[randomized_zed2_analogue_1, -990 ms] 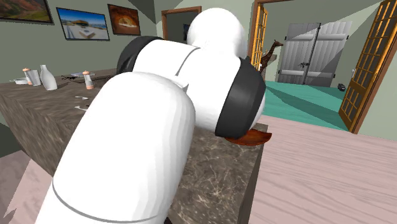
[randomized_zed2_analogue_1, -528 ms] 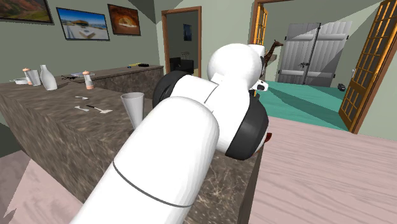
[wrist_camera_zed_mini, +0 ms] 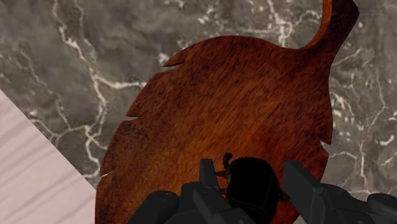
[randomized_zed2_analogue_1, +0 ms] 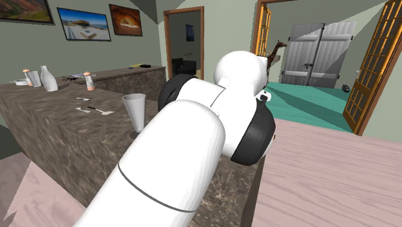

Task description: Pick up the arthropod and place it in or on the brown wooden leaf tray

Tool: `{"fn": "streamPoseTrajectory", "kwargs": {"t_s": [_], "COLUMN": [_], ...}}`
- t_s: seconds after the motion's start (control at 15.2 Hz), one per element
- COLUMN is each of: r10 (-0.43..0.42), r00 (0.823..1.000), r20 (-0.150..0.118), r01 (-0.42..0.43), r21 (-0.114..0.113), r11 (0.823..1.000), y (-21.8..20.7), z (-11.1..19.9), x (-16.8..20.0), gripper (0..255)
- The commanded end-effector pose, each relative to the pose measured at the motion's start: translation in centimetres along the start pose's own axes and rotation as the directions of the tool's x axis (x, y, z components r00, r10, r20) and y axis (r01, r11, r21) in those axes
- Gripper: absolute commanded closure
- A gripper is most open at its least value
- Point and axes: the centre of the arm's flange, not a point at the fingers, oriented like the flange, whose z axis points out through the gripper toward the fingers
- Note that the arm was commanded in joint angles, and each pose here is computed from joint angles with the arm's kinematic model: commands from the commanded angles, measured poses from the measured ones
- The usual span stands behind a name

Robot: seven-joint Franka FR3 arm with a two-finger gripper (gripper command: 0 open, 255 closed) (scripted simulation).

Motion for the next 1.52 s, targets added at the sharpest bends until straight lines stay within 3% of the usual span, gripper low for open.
{"fn": "streamPoseTrajectory", "kwargs": {"t_s": [0.0, 0.59, 0.66, 0.99, 1.25, 1.45], "r10": [0.0, 0.0, 0.0, 0.0, 0.0, 0.0], "r00": [1.0, 1.0, 1.0, 1.0, 1.0, 1.0], "r20": [0.0, 0.0, 0.0, 0.0, 0.0, 0.0], "r01": [0.0, 0.0, 0.0, 0.0, 0.0, 0.0], "r21": [0.0, 0.0, 0.0, 0.0, 0.0, 0.0], "r11": [1.0, 1.0, 1.0, 1.0, 1.0, 1.0], "y": [0.0, 0.1, 0.1, 0.1, 0.1, 0.1], "z": [1.0, 1.8, 1.8, 1.8, -3.2, -3.2], "x": [-0.1, 0.0, 0.0, 0.0, 0.0, 0.0], "gripper": [255, 255, 0, 0, 0, 0]}}
